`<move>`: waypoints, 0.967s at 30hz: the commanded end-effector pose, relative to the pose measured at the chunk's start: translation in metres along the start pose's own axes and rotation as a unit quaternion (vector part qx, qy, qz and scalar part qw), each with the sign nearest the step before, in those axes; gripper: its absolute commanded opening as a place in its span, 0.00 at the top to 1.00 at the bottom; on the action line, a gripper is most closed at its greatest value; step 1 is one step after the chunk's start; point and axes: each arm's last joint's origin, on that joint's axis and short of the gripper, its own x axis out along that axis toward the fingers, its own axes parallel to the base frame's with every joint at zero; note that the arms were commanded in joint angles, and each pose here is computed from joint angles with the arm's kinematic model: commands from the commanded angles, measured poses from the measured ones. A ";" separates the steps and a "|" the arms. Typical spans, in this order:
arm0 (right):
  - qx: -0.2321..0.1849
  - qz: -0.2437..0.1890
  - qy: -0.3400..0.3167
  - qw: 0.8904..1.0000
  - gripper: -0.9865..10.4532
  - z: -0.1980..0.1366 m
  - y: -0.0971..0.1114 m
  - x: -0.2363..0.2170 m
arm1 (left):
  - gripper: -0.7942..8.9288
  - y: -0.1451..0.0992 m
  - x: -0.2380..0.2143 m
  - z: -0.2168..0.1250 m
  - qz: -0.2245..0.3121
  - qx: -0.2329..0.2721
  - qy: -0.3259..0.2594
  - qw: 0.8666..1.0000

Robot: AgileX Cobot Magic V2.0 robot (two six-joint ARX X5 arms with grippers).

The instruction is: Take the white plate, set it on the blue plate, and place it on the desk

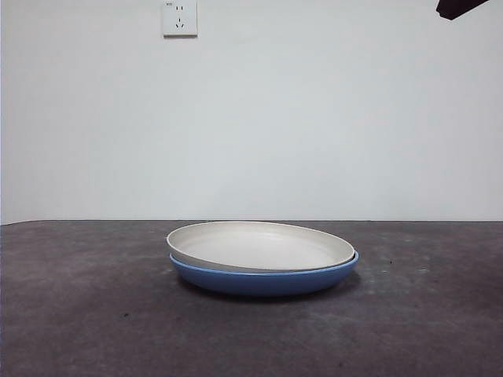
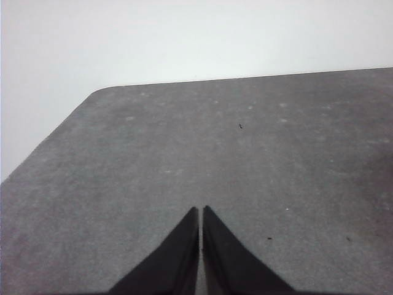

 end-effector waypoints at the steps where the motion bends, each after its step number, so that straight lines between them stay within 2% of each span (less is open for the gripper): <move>1: -0.011 0.003 -0.005 1.000 0.91 0.003 0.002 -0.001 | 0.91 0.000 0.001 -0.004 0.001 -0.002 0.002 1.000; 7: -0.011 0.003 -0.005 1.000 0.91 0.003 0.002 -0.001 | 0.91 -0.001 0.002 -0.012 -0.002 -0.006 0.034 0.999; 12: -0.011 0.003 -0.005 1.000 0.91 0.003 0.002 -0.001 | 0.91 -0.001 0.002 -0.012 0.000 -0.058 0.037 0.998; 29: -0.011 0.003 -0.005 1.000 0.91 0.003 0.002 -0.001 | 0.91 -0.001 0.002 -0.012 0.000 -0.058 0.038 0.998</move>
